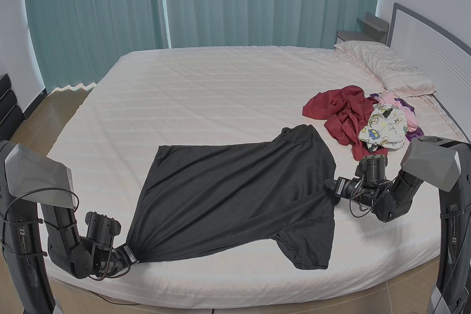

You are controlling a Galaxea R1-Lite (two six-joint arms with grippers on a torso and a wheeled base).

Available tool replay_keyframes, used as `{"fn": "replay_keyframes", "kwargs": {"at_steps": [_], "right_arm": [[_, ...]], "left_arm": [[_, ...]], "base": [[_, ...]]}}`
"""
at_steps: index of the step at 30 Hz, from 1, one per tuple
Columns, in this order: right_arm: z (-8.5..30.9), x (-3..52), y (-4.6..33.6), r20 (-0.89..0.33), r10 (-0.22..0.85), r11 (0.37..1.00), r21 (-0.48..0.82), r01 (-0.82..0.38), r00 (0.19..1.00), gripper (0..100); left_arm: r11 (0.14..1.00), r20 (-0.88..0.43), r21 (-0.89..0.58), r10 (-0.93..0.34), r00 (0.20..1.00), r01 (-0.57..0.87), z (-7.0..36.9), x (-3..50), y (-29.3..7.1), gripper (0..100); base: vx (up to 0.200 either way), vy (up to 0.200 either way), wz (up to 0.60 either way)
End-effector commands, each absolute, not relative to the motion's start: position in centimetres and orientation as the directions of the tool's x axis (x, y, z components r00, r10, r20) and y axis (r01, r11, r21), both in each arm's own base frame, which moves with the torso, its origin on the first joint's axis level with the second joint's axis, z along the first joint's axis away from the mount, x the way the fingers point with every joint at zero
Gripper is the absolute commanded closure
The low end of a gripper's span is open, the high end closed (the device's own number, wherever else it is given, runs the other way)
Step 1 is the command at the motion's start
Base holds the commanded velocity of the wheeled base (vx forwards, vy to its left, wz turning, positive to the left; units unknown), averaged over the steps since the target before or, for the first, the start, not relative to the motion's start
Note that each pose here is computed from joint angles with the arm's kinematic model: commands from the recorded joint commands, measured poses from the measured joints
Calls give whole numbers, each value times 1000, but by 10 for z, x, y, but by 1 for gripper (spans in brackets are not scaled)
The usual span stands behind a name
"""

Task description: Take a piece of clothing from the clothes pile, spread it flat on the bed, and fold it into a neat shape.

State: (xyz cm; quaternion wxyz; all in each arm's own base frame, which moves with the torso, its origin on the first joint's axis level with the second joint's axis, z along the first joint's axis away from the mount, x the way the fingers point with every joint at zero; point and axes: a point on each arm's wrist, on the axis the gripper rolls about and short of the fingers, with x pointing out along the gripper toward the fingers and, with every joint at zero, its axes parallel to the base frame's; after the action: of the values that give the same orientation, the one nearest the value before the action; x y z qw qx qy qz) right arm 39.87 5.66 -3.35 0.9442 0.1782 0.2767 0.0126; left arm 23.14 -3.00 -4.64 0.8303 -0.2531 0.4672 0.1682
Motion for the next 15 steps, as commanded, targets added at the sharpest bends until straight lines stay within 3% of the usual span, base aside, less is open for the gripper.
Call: {"fn": "replay_keyframes", "kwargs": {"at_steps": [1, 6, 15], "right_arm": [[-33, 399, 52, -515, 110, 935, 345, 88, 850, 0], [4, 385, 49, -470, 112, 906, 411, 104, 875, 0], [6, 336, 124, -536, 296, 853, 520, 33, 790, 0]], "left_arm": [[815, -861, -262, 43, 506, -517, -47, 231, -30, 100], [816, -861, -262, 43, 506, -516, -47, 232, -30, 100], [816, -862, -267, 36, 505, -513, -47, 231, -30, 100]], "base": [[0, 0, 0], [0, 0, 0], [0, 0, 0]]}}
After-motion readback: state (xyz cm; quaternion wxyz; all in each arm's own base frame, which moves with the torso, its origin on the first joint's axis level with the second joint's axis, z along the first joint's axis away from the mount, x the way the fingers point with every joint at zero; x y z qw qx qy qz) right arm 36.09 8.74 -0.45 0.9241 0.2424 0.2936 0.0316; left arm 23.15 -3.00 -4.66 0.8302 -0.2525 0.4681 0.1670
